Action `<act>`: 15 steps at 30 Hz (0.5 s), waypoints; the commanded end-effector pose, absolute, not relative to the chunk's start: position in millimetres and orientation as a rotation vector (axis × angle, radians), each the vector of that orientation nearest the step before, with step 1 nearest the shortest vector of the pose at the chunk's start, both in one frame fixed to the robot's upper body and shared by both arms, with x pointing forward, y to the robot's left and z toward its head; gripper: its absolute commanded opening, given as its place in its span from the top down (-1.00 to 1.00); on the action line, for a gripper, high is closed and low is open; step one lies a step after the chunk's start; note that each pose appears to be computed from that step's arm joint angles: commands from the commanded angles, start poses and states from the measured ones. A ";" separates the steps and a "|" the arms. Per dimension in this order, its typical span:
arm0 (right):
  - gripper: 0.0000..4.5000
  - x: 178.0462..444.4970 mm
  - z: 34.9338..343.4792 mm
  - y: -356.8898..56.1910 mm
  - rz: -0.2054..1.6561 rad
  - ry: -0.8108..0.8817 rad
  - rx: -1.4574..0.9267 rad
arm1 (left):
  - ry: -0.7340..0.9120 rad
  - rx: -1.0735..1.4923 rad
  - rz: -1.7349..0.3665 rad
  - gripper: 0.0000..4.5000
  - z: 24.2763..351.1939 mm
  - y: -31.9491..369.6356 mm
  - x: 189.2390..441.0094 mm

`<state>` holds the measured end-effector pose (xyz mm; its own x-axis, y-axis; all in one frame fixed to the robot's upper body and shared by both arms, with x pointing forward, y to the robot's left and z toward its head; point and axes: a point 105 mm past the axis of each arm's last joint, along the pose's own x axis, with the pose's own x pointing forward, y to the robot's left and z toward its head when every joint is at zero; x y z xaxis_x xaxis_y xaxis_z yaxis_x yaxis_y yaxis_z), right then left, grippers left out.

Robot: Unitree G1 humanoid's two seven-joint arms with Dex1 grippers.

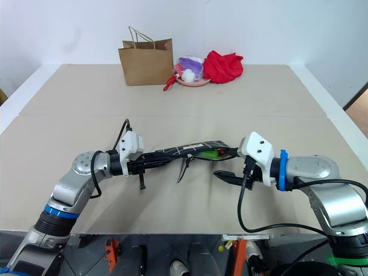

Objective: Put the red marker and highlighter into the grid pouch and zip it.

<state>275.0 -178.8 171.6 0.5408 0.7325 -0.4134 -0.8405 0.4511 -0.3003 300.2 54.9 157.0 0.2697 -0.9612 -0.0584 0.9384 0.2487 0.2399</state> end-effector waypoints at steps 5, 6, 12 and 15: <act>-0.72 245.5 194.0 -180.6 1.086 0.149 -0.400 | -0.164 0.259 -1.306 1.00 170.3 55.1 297.8; -0.72 242.1 193.8 -179.5 1.102 0.157 -0.357 | -0.164 0.260 -1.307 1.00 170.2 55.2 298.2; -0.72 227.2 169.1 -164.9 1.172 0.257 -0.249 | -0.166 0.260 -1.310 1.00 170.3 53.7 299.3; -0.72 237.3 152.3 -157.9 1.116 0.289 -0.220 | -0.165 0.261 -1.310 1.00 170.3 53.2 299.5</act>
<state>232.5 -161.5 150.1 0.3812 0.8593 -0.3409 -0.9148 0.4038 -0.0050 300.6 54.6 157.4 0.2658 -0.9622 -0.0590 0.9391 0.2446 0.2412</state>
